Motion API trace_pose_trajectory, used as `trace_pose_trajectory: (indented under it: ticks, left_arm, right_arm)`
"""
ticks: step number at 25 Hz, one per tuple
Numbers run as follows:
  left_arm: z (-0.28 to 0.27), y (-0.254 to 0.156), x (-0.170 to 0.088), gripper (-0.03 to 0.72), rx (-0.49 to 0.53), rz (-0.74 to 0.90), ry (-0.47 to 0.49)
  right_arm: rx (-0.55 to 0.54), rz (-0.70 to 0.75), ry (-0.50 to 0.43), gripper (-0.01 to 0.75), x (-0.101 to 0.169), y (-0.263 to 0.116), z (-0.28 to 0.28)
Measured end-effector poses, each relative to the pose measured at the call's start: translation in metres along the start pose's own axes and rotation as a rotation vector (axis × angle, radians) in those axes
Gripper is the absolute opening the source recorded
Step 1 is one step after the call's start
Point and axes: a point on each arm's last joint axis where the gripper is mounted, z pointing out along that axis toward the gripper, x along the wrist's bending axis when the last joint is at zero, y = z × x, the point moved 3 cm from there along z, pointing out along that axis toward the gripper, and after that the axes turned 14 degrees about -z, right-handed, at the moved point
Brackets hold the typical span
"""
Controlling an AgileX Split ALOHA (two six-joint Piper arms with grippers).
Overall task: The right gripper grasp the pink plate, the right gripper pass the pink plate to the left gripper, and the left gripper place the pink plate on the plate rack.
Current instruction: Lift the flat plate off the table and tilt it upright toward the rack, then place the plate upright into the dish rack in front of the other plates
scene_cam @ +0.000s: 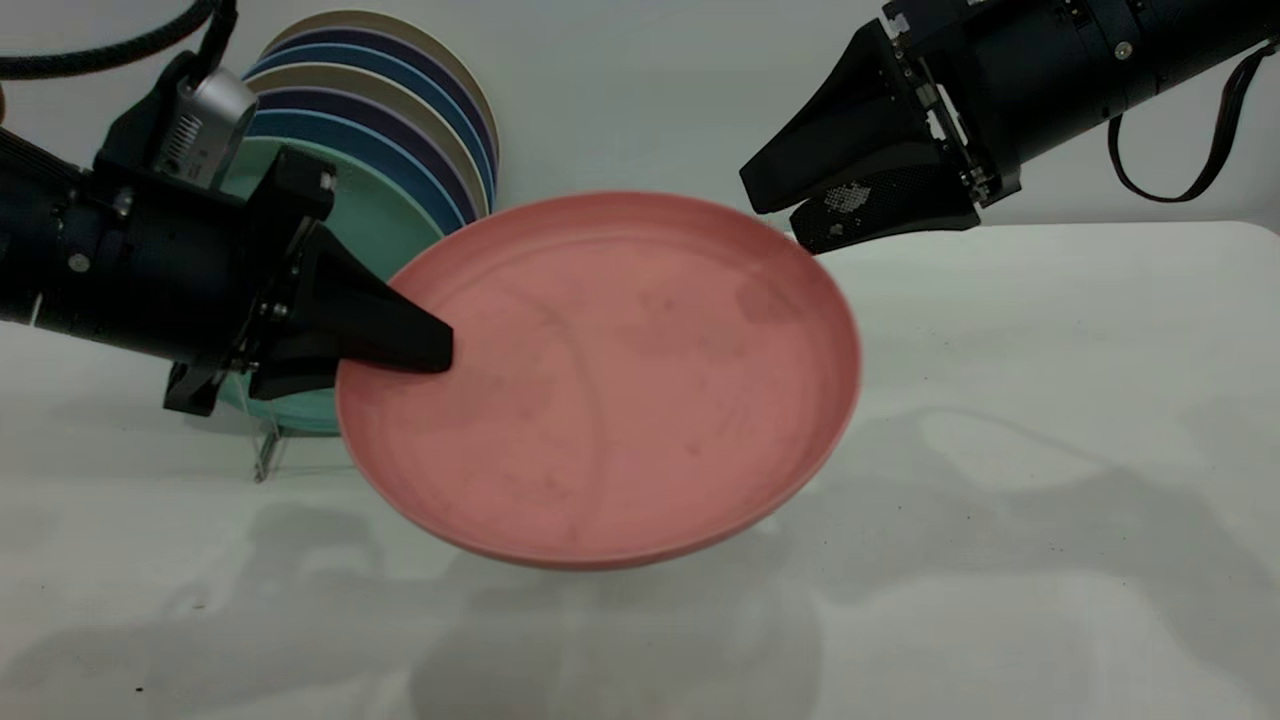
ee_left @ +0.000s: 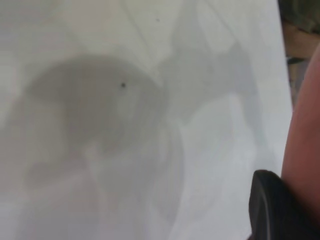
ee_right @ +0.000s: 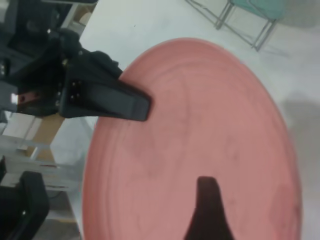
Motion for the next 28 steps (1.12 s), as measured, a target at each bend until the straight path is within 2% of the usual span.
trace_pose_trajectory:
  ticks: [5, 10, 16, 22, 28]
  left_arm:
    - [0.0, 0.001, 0.003, 0.054, -0.011, 0.016, 0.023]
    - [-0.002, 0.0, 0.013, 0.054, 0.008, 0.078, 0.112]
    - [-0.02, -0.001, 0.009, 0.054, 0.008, 0.201, 0.227]
    - [-0.044, -0.002, -0.007, 0.054, 0.044, 0.378, 0.311]
    - [-0.07, 0.009, -0.025, 0.054, 0.111, 0.567, 0.442]
  right_arm:
    - [0.014, -0.017, -0.095, 0.611, -0.014, -0.003, -0.005]
    - [-0.004, 0.045, -0.165, 0.602, -0.037, -0.008, -0.029]
    - [0.021, 0.145, -0.137, 0.592, -0.054, -0.027, -0.066]
    - [0.142, 0.127, -0.1, 0.591, -0.052, -0.044, -0.074]
    - [0.171, 0.135, -0.103, 0.591, -0.052, -0.047, -0.074]
